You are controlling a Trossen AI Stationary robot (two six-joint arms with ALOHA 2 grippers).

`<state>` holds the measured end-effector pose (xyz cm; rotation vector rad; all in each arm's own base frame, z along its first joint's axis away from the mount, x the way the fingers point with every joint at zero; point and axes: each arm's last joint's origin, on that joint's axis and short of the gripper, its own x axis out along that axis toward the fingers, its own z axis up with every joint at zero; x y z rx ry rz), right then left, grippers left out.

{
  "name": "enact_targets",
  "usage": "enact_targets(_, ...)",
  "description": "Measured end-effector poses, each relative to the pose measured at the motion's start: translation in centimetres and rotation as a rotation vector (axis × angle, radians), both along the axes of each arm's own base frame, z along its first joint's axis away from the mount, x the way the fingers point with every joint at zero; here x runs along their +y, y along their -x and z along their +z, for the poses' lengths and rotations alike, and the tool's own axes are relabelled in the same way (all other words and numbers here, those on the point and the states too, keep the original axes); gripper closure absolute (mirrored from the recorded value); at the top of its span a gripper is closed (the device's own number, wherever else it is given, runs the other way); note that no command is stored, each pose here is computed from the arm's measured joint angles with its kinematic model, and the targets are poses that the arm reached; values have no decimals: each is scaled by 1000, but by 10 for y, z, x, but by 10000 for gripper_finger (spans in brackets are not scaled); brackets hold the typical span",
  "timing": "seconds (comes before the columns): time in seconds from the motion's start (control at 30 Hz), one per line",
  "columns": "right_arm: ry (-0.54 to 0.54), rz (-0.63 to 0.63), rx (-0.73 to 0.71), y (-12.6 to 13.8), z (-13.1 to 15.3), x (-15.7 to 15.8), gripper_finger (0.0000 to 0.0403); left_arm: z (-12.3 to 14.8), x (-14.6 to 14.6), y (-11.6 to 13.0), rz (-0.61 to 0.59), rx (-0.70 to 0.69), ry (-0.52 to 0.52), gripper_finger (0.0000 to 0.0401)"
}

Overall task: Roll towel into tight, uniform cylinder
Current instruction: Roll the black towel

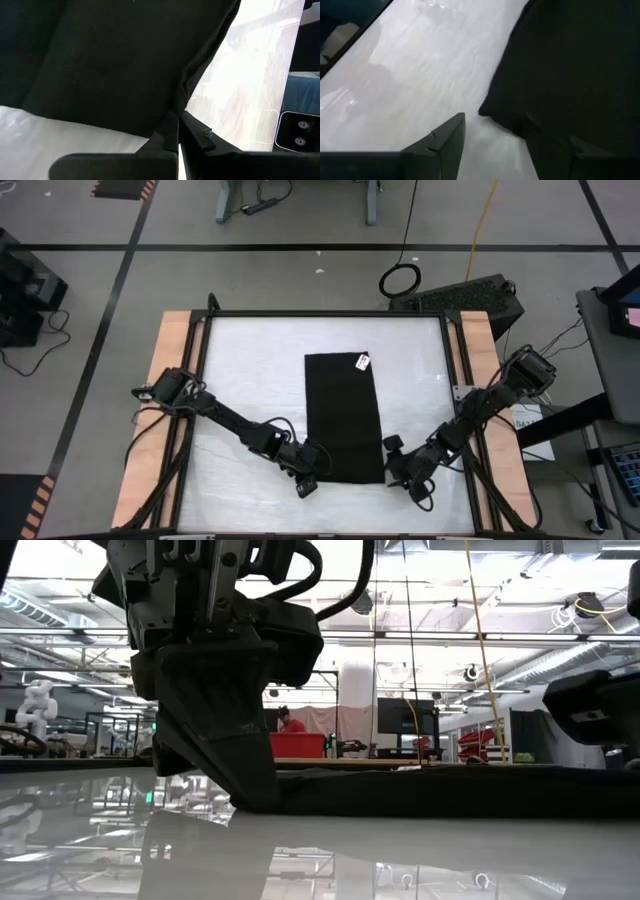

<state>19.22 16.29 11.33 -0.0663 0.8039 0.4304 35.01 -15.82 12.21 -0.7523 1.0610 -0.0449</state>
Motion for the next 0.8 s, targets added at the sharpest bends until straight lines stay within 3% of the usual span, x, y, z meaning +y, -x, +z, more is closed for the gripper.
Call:
enact_targets(0.23, 26, -21, -69, -1, 3, 2, 241, 1, 2, -2, 8, -12, 3, 400)
enact_targets(0.43, 24, -45, -26, 3, 0, 3, 268, 2, 1, -3, 10, -25, 22, 400)
enact_targets(0.67, -29, -3, -109, 1, 8, 11, 227, 2, 1, -4, 22, -24, 34, 400)
enact_targets(0.8, 0, -8, -95, 4, 6, 12, 211, 4, 1, -6, 30, -47, 38, 400)
